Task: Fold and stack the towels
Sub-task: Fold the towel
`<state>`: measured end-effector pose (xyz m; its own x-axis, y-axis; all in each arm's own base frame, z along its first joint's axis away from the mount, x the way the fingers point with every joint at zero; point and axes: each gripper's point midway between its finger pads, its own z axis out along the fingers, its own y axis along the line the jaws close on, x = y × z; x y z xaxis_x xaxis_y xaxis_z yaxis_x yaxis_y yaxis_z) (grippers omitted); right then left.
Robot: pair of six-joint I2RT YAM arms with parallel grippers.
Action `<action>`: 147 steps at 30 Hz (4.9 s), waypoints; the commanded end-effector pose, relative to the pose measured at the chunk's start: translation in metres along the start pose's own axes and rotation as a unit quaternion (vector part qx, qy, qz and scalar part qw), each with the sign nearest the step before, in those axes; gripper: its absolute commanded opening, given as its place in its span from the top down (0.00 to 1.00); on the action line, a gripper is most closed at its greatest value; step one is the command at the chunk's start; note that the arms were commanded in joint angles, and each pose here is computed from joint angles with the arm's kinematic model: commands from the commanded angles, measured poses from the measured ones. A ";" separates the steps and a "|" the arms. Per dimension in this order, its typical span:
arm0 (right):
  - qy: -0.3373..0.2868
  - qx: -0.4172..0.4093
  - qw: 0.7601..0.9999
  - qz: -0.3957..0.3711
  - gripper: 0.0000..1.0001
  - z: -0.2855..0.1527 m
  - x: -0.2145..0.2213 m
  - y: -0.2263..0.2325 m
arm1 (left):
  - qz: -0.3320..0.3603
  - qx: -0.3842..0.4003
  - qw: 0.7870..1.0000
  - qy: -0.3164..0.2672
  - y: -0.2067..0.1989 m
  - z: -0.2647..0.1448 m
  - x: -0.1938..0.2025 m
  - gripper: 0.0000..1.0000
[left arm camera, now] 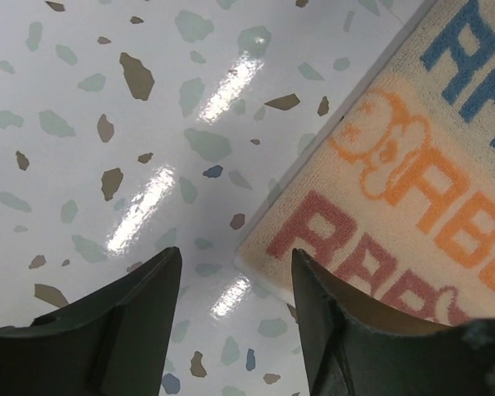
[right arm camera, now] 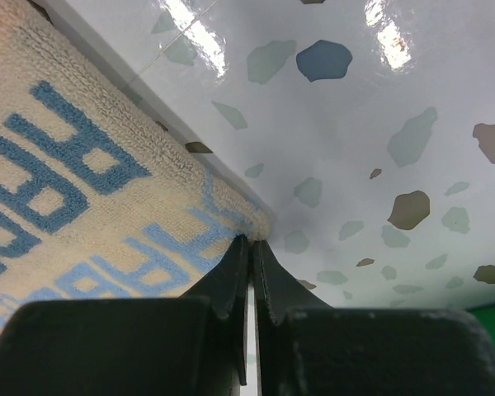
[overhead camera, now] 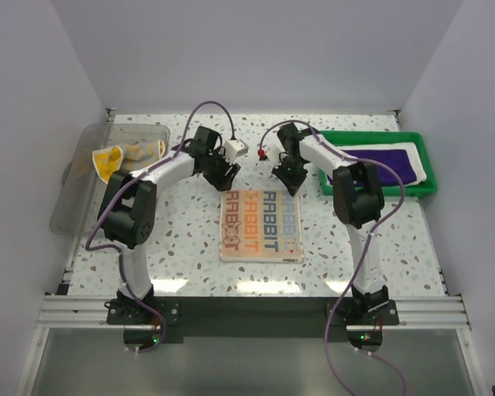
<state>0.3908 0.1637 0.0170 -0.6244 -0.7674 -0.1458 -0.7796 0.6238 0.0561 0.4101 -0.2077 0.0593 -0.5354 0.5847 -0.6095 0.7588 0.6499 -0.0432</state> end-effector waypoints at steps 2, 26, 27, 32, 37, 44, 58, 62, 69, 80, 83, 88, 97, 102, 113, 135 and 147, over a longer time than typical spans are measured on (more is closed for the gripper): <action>0.029 -0.006 0.999 -0.014 1.00 0.016 0.008 0.005 | 0.030 0.012 0.999 0.015 -0.008 0.007 -0.006 0.44; 0.026 0.017 0.999 -0.014 1.00 0.016 0.008 0.003 | 0.029 0.011 0.994 0.104 -0.021 0.052 0.058 0.75; 0.026 0.018 0.999 -0.014 1.00 0.016 0.008 0.003 | 0.028 0.012 0.994 0.107 -0.021 0.053 0.061 0.80; 0.005 0.050 0.999 -0.004 1.00 0.002 -0.004 -0.008 | 0.035 -0.005 0.994 0.104 -0.011 0.050 0.052 1.00; -0.031 0.098 0.995 0.014 1.00 -0.021 -0.022 -0.023 | 0.032 -0.037 0.998 0.048 0.019 0.029 0.002 1.00; -0.085 0.162 0.982 0.051 1.00 -0.062 -0.038 -0.038 | 0.036 -0.057 0.998 -0.005 0.021 0.000 -0.025 1.00; -0.099 0.203 0.966 0.126 1.00 -0.089 0.001 0.020 | -0.047 -0.061 0.997 -0.028 -0.037 -0.053 0.009 1.00; -0.100 0.201 0.962 0.154 1.00 -0.089 0.024 0.034 | -0.061 -0.052 0.997 -0.020 -0.060 -0.062 0.028 1.00; -0.106 0.186 0.958 0.190 1.00 -0.092 0.047 0.051 | -0.081 -0.025 0.996 -0.013 -0.094 -0.079 0.047 1.00; -0.063 0.163 0.955 0.239 1.00 -0.084 0.081 0.071 | -0.136 0.051 0.988 0.057 -0.142 -0.084 0.089 1.00; -0.050 0.150 0.954 0.256 1.00 -0.080 0.089 0.079 | -0.145 0.053 0.985 0.073 -0.145 -0.087 0.095 1.00; -0.046 0.143 0.951 0.270 1.00 -0.081 0.095 0.085 | -0.147 0.051 0.985 0.077 -0.145 -0.093 0.092 1.00; -0.057 0.146 0.945 0.287 1.00 -0.099 0.100 0.089 | -0.157 0.067 0.982 0.076 -0.154 -0.103 0.087 1.00; -0.067 0.122 0.944 0.300 1.00 -0.101 0.101 0.099 | -0.165 0.089 0.979 0.079 -0.165 -0.106 0.088 1.00; 0.007 0.041 0.937 0.348 1.00 -0.033 0.136 0.138 | -0.225 0.149 0.946 0.181 -0.208 -0.072 0.147 1.00; -0.064 0.069 0.924 0.370 1.00 0.007 0.054 0.090 | -0.224 -0.051 0.959 0.164 -0.049 -0.022 0.100 1.00; -0.078 0.137 0.940 0.303 1.00 -0.061 0.045 0.064 | -0.200 -0.076 0.972 0.099 -0.042 -0.068 0.055 1.00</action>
<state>0.3096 0.1848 0.0432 -0.9412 -0.1869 -0.2813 -0.2018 0.9791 0.0248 0.3219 -0.1845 0.0496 -0.8761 0.3358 -0.3459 0.4134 0.8924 -0.1808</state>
